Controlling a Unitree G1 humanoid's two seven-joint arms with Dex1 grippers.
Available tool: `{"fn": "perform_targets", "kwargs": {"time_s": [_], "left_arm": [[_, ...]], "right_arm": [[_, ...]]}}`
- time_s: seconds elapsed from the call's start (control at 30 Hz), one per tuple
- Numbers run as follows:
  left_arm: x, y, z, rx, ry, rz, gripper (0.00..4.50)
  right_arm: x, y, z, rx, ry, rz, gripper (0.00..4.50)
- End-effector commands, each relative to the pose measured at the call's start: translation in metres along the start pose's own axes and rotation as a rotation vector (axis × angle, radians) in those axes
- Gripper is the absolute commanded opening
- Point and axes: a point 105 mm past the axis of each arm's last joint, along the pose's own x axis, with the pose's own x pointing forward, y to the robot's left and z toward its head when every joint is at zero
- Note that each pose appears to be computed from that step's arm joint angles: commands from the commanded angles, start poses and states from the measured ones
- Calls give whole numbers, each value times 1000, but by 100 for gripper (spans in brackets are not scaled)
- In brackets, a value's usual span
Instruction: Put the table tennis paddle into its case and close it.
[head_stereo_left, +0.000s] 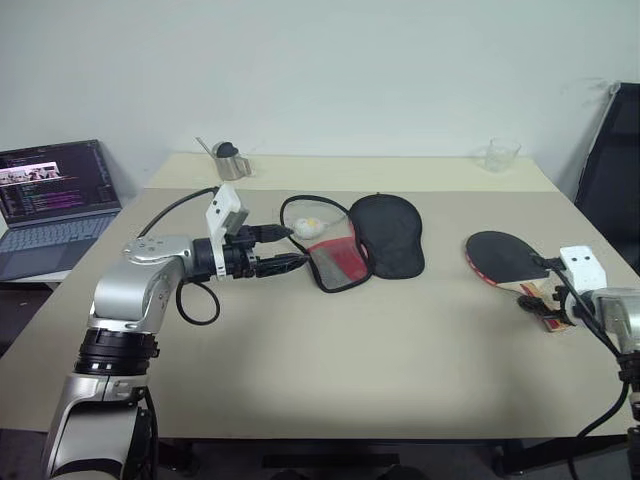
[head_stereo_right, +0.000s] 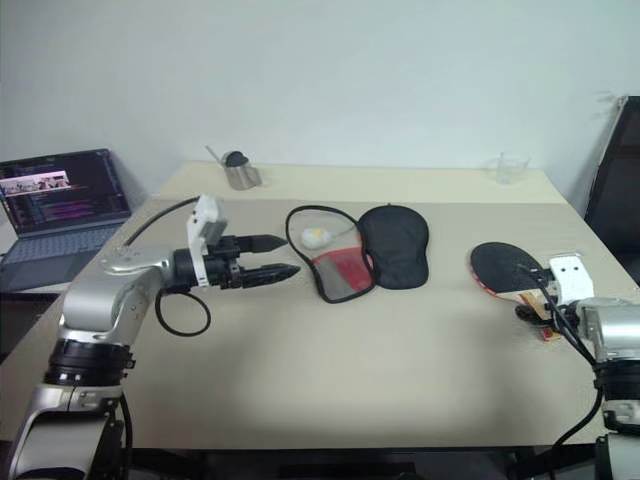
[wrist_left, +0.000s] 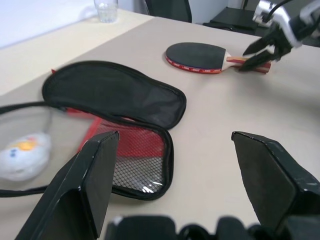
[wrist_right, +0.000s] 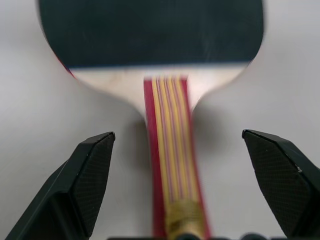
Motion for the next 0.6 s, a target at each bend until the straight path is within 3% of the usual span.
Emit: {"fn": "perform_targets", "kwargs": {"time_s": [0.03,0.27,0.33,0.6], "left_arm": [[3,-7,13,49,-33,-19,395],[0,-6,14,51,-35,-11,395],[-1,-6,13,51,-33,-8,395],[-3,-6,10,50,-22,12,395]], "right_arm": [[5,5,10,75,-47,-4,389],[11,16,19,94,-83,6,149],[9,20,26,97,-106,16,105],[-13,37,97,198,-310,70,105]]}}
